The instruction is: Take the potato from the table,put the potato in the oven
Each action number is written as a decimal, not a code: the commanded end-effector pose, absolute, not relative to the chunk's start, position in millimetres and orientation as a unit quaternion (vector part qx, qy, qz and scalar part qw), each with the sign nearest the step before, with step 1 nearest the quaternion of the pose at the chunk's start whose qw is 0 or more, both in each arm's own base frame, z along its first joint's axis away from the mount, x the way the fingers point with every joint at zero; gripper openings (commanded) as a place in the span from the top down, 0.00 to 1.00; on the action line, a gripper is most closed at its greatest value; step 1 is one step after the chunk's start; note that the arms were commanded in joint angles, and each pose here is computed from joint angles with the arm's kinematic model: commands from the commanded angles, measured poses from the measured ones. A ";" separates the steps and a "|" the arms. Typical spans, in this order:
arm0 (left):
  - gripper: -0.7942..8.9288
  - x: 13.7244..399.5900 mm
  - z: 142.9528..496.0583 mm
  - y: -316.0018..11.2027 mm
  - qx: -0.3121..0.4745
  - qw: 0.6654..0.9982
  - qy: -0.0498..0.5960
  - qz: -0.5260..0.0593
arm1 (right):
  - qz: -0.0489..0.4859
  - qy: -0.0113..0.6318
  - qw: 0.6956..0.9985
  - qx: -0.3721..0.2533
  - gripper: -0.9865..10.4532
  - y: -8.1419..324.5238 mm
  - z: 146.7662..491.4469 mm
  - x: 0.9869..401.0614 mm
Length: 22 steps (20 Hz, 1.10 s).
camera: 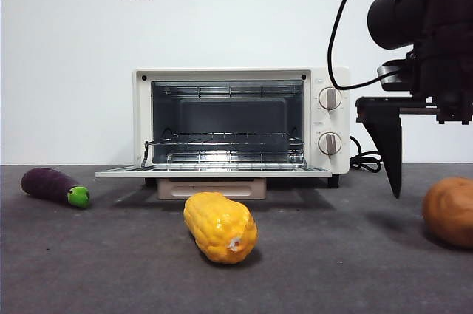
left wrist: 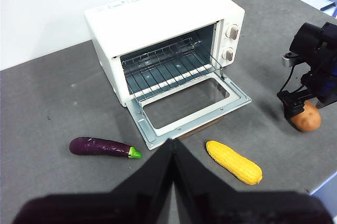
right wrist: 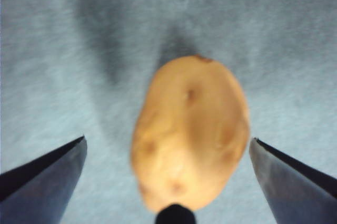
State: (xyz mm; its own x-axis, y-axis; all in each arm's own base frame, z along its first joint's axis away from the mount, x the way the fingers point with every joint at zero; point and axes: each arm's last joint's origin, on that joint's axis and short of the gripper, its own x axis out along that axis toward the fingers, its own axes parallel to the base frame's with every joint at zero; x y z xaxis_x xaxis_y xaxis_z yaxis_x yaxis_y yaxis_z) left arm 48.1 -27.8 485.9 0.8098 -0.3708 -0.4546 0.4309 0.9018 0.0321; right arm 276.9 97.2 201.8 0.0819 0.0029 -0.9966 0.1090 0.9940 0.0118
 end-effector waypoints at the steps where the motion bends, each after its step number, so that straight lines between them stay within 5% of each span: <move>1: 0.92 48.3 485.5 -27.5 0.074 0.949 0.222 -0.210 | -0.057 0.682 0.728 0.044 0.42 97.0 190.4 279.4; 10: 0.92 48.2 485.5 -27.5 0.077 0.949 0.221 -0.211 | -0.066 0.693 0.717 0.042 0.60 94.8 179.5 284.2; 14: 0.92 48.2 485.5 -27.5 0.077 0.949 0.221 -0.211 | -0.066 0.697 0.713 0.039 0.86 92.8 176.7 285.4; 17: 0.92 48.1 485.5 -27.4 0.080 0.949 0.220 -0.212 | -0.059 0.711 0.700 0.037 0.86 92.9 179.2 281.9; 22: 0.92 47.4 485.6 -27.0 0.079 0.949 0.219 -0.212 | 0.048 0.698 0.709 0.085 0.86 107.6 219.2 273.8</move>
